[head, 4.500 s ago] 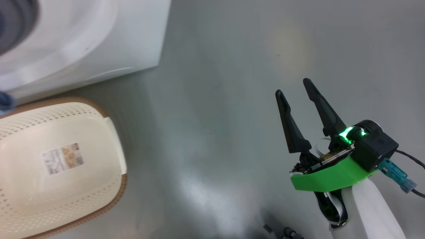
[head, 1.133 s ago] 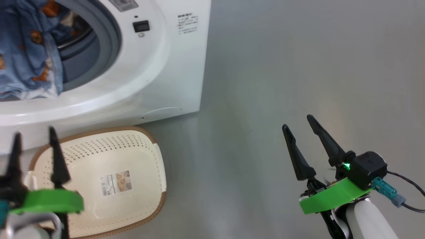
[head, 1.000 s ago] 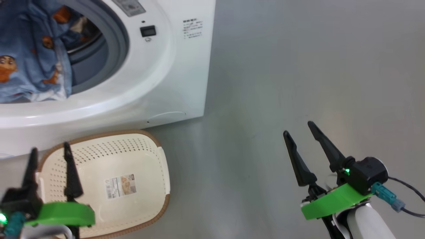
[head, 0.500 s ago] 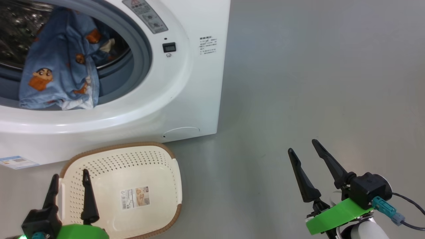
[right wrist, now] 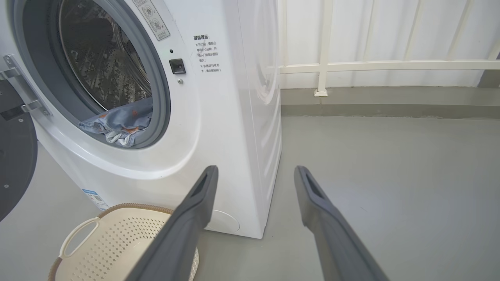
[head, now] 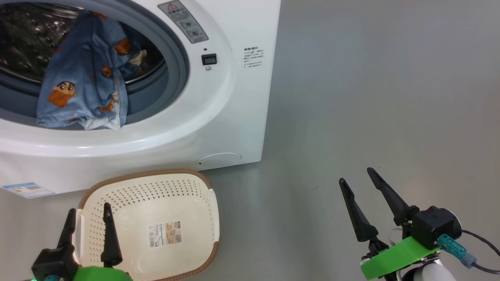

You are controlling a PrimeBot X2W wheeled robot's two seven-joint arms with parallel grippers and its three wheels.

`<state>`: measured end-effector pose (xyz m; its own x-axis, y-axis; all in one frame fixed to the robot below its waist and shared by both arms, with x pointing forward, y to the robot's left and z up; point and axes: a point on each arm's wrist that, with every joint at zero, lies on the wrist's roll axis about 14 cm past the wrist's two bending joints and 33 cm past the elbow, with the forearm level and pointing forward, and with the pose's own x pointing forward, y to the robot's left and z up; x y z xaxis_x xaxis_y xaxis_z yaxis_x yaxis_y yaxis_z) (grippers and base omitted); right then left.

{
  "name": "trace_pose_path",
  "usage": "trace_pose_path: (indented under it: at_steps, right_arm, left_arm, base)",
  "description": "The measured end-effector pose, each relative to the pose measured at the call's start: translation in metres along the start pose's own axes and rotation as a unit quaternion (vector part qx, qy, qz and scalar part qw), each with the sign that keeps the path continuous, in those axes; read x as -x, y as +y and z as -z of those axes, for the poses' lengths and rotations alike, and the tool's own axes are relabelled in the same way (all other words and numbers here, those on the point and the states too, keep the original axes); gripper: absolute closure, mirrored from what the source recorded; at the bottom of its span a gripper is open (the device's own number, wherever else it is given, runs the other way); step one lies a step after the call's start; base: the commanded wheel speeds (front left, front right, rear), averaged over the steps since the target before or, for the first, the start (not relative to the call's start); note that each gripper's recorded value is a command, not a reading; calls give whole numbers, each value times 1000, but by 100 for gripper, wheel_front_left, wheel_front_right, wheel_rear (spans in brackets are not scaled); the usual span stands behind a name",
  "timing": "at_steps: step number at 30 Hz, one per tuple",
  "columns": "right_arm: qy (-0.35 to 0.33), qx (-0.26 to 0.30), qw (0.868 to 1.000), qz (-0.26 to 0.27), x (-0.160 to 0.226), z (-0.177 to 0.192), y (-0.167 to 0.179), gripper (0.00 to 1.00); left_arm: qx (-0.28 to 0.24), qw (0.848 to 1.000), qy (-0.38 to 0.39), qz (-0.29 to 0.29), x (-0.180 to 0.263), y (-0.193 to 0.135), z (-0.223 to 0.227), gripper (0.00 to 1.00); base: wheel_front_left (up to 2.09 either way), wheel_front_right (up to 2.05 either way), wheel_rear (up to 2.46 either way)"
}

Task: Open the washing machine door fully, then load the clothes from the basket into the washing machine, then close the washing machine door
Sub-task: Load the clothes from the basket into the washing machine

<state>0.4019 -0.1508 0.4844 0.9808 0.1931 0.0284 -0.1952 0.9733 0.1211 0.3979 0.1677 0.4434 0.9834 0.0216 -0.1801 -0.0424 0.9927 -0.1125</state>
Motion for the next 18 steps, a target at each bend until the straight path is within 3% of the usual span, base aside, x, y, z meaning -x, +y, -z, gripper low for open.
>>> trace_pose_path:
  at_steps: [18]
  right_arm:
    - [10,-2,1000,0,-3,8,-1,0]
  left_arm:
    - [2,1000,25,-3,-5,1,13,0]
  base:
    - [0,0,0]
